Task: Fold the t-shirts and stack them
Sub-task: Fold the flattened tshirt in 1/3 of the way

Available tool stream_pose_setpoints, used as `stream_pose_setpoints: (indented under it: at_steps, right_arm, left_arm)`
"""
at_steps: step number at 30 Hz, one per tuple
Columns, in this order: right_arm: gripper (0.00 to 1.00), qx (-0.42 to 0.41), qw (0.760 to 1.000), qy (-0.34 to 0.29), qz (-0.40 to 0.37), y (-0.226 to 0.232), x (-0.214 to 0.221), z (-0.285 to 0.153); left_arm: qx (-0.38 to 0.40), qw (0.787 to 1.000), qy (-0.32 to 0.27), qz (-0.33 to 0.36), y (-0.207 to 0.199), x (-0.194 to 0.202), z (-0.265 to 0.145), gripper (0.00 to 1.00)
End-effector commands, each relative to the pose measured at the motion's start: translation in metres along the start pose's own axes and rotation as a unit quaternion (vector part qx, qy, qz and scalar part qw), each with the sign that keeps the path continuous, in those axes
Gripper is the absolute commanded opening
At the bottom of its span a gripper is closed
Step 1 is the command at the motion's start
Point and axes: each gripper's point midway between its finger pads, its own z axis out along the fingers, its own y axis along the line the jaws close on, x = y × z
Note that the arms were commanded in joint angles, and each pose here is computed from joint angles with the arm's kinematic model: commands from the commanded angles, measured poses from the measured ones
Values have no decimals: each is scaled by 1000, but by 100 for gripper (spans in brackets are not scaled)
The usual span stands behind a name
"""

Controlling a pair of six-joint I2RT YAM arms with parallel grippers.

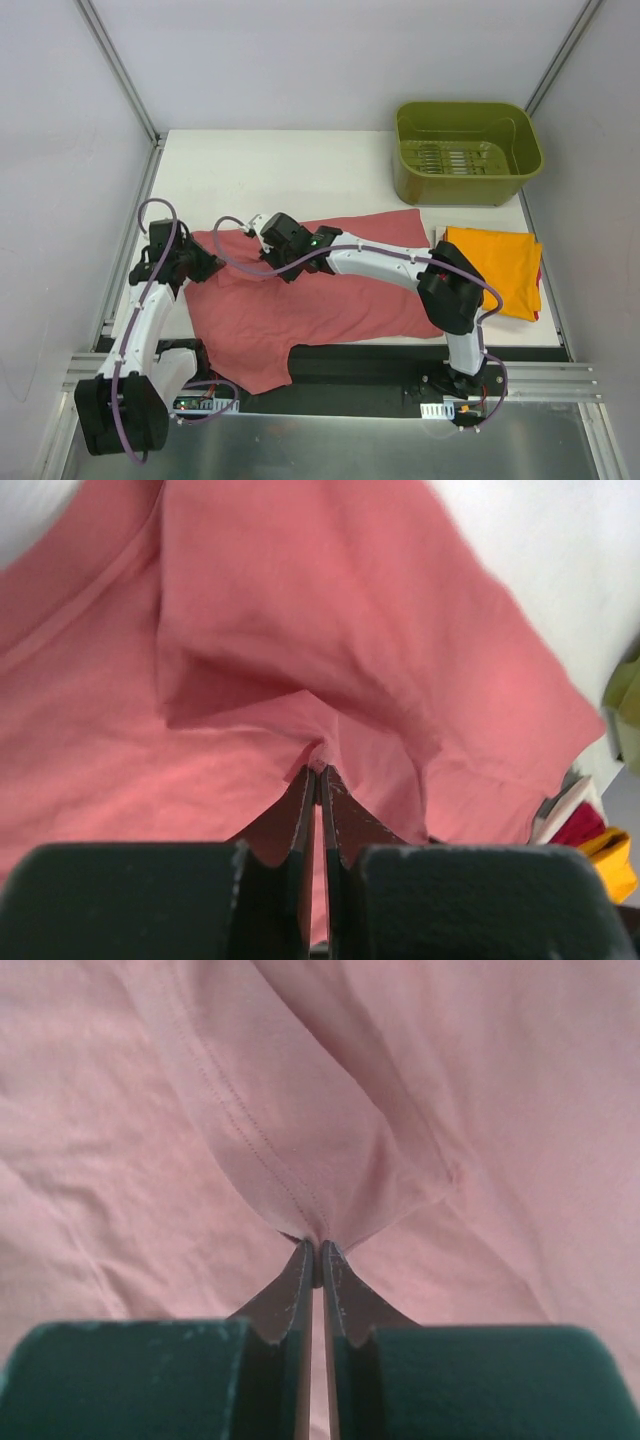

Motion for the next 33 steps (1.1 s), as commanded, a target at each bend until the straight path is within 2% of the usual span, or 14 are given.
stream_pose_setpoints:
  at_steps: [1,14,16,17,18,19,20,23,24,27,29,33]
  right_arm:
    - [2,-33,999,18,-15,8,10,-25]
    - [2,-27,997,77,-15,1,55,-34]
    - [13,-36,996,86,-13,4,60,-35]
    - [27,-37,995,87,-11,4,61,-35]
    - [52,-38,995,89,-10,5,62,-36]
    - [58,-42,995,92,-9,6,64,-37]
    - [60,-43,995,87,-7,6,62,-41]
    - [73,-44,996,71,1,5,55,-52]
    - [82,-40,997,62,12,1,51,-55]
    - [97,-31,998,35,49,-15,40,-66]
    - [98,-24,997,21,72,-29,39,-70]
    - [99,22,985,1,169,-92,36,-66]
  left_arm:
    - [-25,997,69,-10,26,41,-13,0]
    - [-55,985,162,-19,59,94,-28,1]
    - [-57,984,170,-22,60,98,-29,13]
    - [-56,983,172,-22,58,98,-31,26]
    - [-54,984,171,-22,57,98,-33,33]
    - [-46,985,163,-17,51,93,-36,42]
    - [-43,986,161,-13,48,92,-39,99]
    - [-17,990,137,4,32,79,-48,100]
    - [-15,991,130,7,29,75,-50,99]
    - [-8,994,111,16,14,60,-51,99]
    - [6,994,105,23,2,50,-50,99]
    - [57,993,106,19,-30,31,-20,100]
